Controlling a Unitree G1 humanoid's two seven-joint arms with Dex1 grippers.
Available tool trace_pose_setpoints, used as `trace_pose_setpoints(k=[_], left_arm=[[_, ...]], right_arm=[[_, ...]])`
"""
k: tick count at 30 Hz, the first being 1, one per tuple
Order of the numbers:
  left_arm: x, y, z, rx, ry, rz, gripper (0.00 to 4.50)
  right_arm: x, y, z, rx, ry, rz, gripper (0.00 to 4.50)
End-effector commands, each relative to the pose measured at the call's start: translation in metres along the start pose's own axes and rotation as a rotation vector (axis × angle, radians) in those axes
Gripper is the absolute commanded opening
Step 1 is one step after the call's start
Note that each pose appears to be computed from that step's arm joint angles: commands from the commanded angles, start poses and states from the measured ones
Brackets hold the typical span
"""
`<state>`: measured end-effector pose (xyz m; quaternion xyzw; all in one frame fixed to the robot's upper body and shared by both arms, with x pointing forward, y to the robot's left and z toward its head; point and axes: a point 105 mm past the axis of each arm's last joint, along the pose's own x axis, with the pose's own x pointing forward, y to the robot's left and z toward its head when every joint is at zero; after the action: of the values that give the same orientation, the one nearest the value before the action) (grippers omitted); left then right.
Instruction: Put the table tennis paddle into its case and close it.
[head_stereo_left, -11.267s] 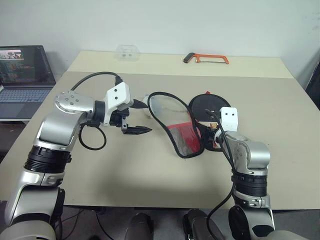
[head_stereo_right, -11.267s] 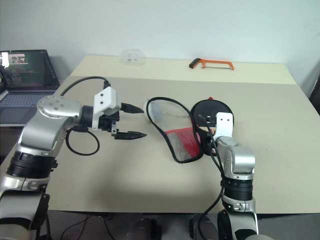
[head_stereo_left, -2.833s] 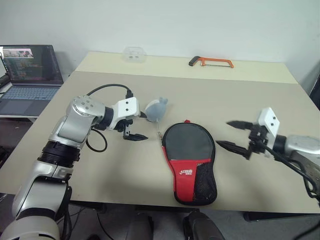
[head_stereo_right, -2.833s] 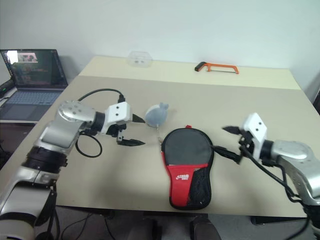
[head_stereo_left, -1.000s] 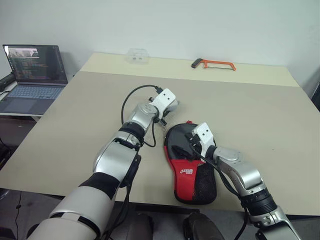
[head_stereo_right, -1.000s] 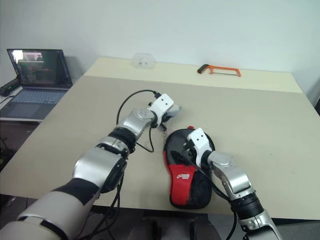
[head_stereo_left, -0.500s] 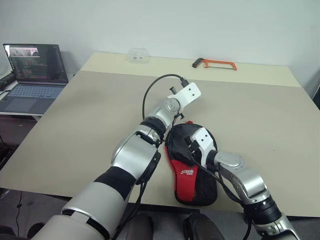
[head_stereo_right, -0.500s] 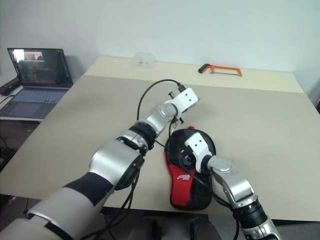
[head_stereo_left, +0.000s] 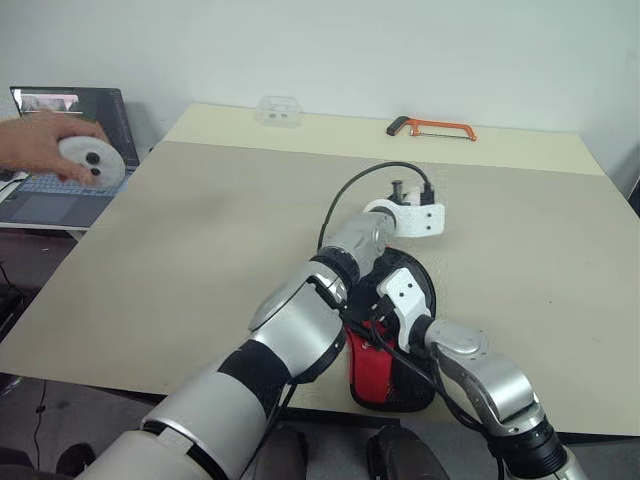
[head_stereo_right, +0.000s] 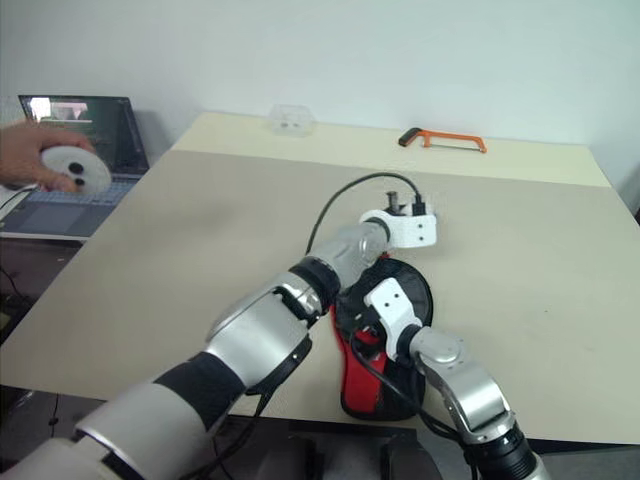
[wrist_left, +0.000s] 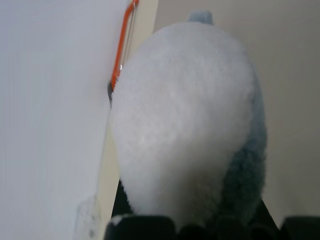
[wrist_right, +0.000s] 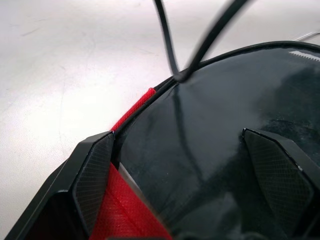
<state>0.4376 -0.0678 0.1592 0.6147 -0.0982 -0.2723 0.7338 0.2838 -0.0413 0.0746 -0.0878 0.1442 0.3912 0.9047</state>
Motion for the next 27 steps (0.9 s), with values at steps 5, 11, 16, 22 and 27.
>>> trace_pose_setpoints(k=[5,11,16,22,27], left_arm=[[0.001,-0.01,0.033,0.127,-0.107,-0.03,0.59],[-0.002,-0.036,0.021,0.135,-0.119,-0.173,0.59],[-0.006,-0.047,0.017,0.039,-0.133,-0.251,2.38],[-0.006,-0.045,0.015,0.066,-0.135,-0.248,4.48],[-0.009,-0.046,0.011,0.143,-0.148,-0.326,4.48]], right_arm=[[0.005,-0.001,-0.025,0.047,0.099,0.007,4.5],[0.01,-0.009,-0.024,0.035,0.095,0.009,4.5],[0.014,-0.017,-0.024,0.018,0.09,0.017,4.5],[0.019,-0.022,-0.019,-0.025,0.093,0.049,4.5],[0.015,-0.03,-0.021,-0.024,0.116,0.074,4.5]])
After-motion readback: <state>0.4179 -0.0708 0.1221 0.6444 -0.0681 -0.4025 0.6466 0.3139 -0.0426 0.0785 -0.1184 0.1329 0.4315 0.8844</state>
